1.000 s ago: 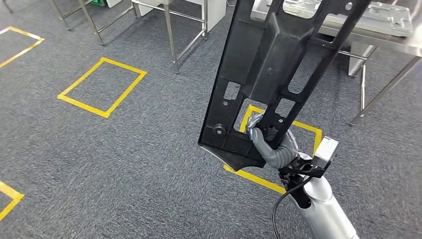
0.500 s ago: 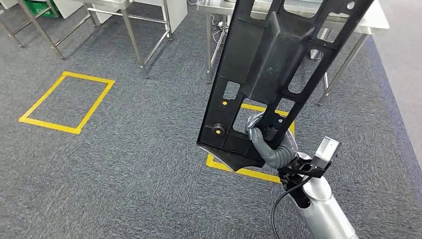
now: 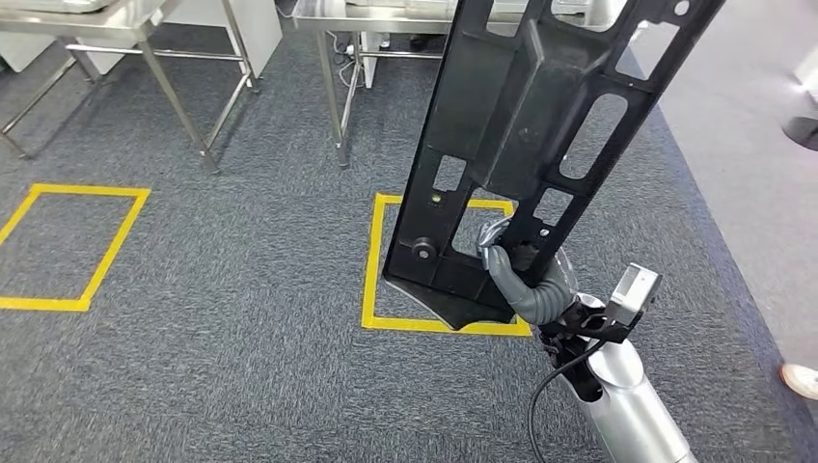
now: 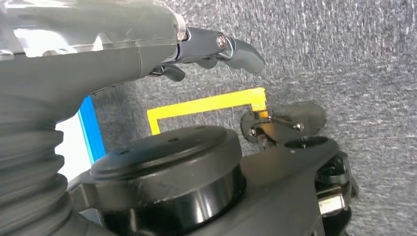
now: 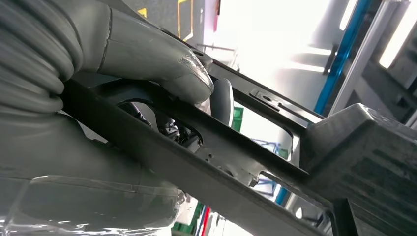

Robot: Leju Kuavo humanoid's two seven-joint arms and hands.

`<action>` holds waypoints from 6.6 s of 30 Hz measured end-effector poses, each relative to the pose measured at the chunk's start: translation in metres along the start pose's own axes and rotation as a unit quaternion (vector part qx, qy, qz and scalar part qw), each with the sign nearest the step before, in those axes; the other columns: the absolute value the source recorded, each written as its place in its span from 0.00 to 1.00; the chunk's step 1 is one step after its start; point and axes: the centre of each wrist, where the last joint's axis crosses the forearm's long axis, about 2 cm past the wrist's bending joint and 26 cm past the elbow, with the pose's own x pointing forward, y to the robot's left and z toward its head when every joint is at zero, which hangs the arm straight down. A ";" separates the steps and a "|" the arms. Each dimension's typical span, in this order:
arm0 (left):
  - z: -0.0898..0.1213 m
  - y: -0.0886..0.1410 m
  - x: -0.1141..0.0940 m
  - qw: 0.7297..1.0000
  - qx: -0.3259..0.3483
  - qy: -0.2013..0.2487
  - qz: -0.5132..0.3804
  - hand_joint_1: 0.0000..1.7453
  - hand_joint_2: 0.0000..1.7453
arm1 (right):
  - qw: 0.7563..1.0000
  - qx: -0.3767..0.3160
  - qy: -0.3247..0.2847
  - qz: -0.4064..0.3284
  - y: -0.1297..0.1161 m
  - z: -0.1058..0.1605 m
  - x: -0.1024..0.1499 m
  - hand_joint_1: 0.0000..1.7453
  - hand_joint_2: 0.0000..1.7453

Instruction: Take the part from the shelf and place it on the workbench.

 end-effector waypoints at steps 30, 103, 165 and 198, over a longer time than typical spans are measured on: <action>0.000 0.002 -0.003 1.000 0.010 -0.016 0.000 0.00 1.00 | 1.000 -0.001 0.003 -0.001 0.002 -0.001 -0.002 1.00 1.00; 0.000 0.002 -0.004 1.000 0.012 -0.021 0.007 0.00 1.00 | 1.000 0.000 0.007 -0.014 0.006 0.012 -0.006 1.00 1.00; 0.001 -0.001 -0.004 1.000 0.011 -0.022 0.014 0.00 1.00 | 1.000 -0.002 0.009 -0.014 0.000 0.013 -0.012 1.00 1.00; 0.001 0.000 -0.004 0.999 0.017 -0.022 0.016 0.00 1.00 | 1.000 -0.003 0.005 -0.019 -0.004 0.011 -0.015 1.00 1.00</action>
